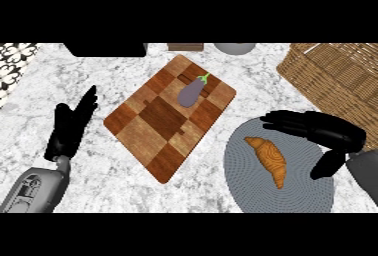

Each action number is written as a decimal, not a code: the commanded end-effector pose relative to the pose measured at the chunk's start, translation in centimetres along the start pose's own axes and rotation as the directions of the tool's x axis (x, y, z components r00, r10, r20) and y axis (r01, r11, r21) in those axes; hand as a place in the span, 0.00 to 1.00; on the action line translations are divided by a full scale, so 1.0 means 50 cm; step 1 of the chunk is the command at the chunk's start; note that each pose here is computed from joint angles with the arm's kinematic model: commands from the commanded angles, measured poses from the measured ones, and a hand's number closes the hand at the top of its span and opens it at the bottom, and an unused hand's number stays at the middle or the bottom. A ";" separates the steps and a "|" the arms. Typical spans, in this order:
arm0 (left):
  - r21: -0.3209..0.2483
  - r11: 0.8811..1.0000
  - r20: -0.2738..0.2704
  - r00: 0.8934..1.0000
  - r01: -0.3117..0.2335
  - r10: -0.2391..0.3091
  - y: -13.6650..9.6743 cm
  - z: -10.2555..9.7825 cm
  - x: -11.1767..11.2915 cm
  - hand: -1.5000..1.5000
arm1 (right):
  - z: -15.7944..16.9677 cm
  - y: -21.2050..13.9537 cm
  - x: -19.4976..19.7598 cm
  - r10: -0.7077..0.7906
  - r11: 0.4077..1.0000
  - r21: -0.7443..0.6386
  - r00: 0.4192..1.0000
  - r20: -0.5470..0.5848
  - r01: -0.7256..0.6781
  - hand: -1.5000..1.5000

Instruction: Pick the croissant from the placemat and place it in the basket

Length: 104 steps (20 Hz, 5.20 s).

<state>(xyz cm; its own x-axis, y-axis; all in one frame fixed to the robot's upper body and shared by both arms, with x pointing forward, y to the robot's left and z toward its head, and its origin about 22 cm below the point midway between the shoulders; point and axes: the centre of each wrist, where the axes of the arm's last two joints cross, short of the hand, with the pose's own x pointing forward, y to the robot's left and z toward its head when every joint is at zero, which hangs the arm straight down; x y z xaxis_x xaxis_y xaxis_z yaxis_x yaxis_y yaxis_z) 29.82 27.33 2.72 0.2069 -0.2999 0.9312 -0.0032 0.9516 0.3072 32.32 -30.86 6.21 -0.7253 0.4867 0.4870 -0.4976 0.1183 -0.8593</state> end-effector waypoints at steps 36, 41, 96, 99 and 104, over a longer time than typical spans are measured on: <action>-0.001 1.000 0.004 1.000 -0.007 0.007 0.006 0.021 -0.035 0.50 | -0.124 0.141 -0.019 0.130 0.989 0.067 0.988 0.083 -0.135 1.00; 0.007 1.000 -0.008 1.000 0.006 -0.006 0.008 0.026 -0.037 0.50 | -0.087 0.131 -0.001 0.230 0.973 0.091 0.928 -0.293 -0.213 1.00; -0.017 1.000 0.026 1.000 0.016 -0.015 0.008 0.008 0.018 0.50 | 0.221 -0.539 0.278 -0.098 0.782 -0.463 0.651 -0.753 -0.418 1.00; -0.029 1.000 0.017 1.000 0.011 -0.010 -0.019 0.006 0.023 0.50 | 0.250 -0.526 0.208 -0.073 0.775 -0.449 0.642 -0.763 -0.445 1.00; -0.037 0.999 0.014 1.000 0.010 -0.010 -0.004 -0.009 0.012 0.50 | 0.318 -0.525 0.126 -0.073 0.771 -0.471 0.675 -0.734 -0.429 1.00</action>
<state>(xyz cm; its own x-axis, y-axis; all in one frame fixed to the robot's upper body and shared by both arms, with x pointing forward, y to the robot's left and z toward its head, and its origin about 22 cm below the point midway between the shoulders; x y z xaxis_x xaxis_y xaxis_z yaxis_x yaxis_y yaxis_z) 30.22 26.64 3.51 0.1841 -0.3087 0.9332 0.0251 0.9506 0.3095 32.67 -41.40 35.34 -0.0824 0.9513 0.2972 0.1465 0.3065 -0.9405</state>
